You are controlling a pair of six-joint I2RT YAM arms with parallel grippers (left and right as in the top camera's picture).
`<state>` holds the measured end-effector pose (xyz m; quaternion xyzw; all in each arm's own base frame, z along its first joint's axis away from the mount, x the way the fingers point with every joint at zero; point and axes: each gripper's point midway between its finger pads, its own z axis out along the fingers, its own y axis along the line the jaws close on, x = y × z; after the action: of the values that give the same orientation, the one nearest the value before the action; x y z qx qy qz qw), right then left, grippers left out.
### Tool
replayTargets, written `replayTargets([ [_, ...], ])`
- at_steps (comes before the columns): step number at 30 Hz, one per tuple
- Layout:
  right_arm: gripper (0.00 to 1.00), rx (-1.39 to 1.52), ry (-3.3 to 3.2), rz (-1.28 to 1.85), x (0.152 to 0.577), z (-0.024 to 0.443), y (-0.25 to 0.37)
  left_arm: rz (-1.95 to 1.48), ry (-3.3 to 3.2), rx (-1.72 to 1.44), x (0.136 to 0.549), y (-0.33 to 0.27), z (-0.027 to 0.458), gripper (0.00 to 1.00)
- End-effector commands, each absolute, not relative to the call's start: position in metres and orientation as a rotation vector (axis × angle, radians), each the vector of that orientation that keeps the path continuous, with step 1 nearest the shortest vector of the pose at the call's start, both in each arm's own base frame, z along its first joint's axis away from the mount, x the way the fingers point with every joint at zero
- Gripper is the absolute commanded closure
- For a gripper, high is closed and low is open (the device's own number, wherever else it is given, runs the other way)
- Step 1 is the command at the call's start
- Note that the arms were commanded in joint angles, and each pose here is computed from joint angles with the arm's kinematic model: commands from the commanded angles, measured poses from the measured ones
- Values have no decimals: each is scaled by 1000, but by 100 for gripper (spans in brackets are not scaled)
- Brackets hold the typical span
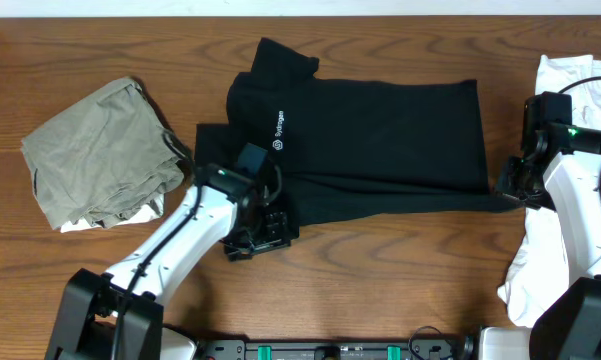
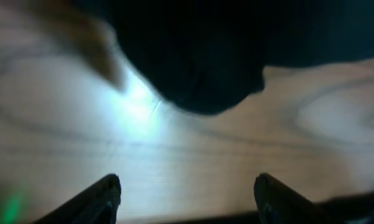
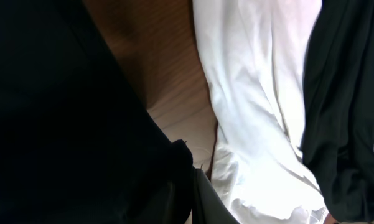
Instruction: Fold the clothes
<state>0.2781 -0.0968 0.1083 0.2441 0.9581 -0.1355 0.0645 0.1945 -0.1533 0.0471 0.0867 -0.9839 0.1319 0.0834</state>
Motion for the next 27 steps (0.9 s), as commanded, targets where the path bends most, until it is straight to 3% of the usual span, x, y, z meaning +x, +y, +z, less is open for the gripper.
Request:
replayTargets([
  [1,92,773,2879,-425,276,109,-102,358,-2935,388,193,-153,34,29],
  [24,92,773,2878,-424,276,109,-102,413,-2998,725,225,-157,23,32],
  [27,92,773,2879,-424,276,109,-102,420,-2990,764,227,-158,24,38],
])
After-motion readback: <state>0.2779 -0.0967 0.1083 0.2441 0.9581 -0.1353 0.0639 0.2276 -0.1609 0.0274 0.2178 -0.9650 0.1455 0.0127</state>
